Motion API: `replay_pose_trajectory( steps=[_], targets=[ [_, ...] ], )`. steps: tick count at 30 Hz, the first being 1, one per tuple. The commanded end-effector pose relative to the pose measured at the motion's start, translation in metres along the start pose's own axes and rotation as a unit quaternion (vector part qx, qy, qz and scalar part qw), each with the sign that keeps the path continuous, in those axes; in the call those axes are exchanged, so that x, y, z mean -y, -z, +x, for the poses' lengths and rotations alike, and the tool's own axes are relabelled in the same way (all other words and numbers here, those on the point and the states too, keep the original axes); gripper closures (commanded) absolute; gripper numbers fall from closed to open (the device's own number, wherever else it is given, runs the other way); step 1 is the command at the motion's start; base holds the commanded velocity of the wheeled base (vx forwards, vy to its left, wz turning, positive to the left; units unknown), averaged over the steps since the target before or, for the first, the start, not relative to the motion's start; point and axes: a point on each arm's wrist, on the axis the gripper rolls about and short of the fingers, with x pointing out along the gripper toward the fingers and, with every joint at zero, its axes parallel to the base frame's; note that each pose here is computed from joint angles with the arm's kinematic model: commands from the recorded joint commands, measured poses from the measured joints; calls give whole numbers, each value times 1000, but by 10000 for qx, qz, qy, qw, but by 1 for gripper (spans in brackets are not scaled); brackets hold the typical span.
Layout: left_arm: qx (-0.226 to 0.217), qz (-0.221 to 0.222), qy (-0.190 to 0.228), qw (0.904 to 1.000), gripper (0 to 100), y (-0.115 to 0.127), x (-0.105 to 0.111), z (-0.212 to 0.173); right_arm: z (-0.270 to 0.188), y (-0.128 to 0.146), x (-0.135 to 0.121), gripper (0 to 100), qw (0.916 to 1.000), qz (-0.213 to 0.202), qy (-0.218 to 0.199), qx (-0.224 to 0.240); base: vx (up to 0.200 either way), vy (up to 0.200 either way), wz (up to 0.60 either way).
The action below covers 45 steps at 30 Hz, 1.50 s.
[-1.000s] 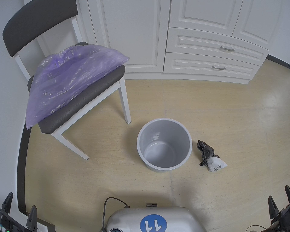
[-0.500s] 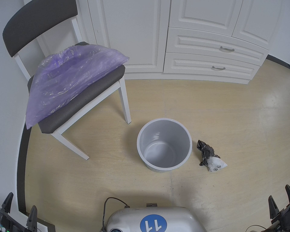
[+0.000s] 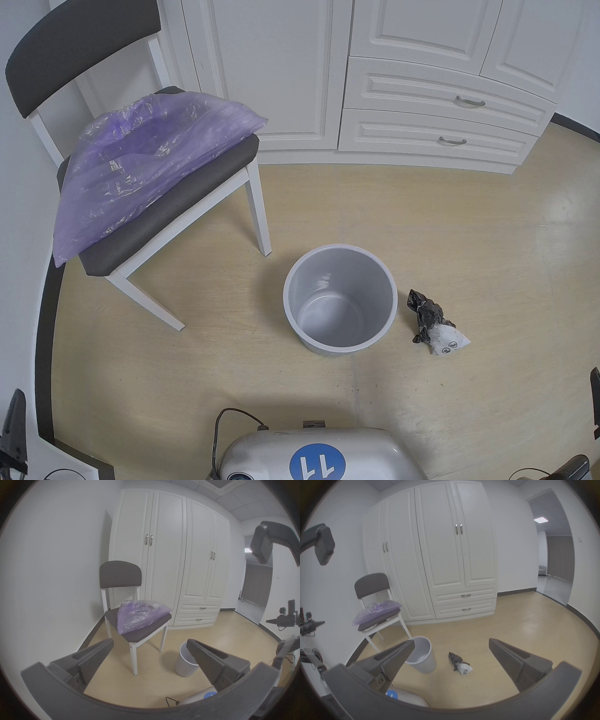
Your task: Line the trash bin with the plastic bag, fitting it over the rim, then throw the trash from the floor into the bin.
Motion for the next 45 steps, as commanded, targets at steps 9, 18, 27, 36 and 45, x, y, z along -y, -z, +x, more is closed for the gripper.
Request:
replay_pose_trajectory(
  steps=[9, 18, 27, 36, 45],
  targets=[
    [-2226, 544, -514, 9720, 0, -32, -11, 134, 96, -64, -5, 0, 9906, -210, -92, -1351, 0, 0, 0],
    [-2771, 1764, -847, 9407, 0, 4, -44, 213, 110, -63, -5, 0, 9946, -4, -63, -1032, 0, 0, 0],
    [-2442, 2483, -1314, 9281, 0, 5, -64, 240, 108, -66, -5, 0, 9955, -12, -111, -944, 0, 0, 0],
    [-2529, 2507, -1439, 9233, 0, 8, -73, 248, 109, -64, -5, 0, 9949, -1, -127, -1000, 0, 0, 0],
    [-2240, 2494, -1659, 9274, 0, -1, -90, 279, 109, -66, -5, 0, 9953, 5, -123, -961, 0, 0, 0]
  ],
)
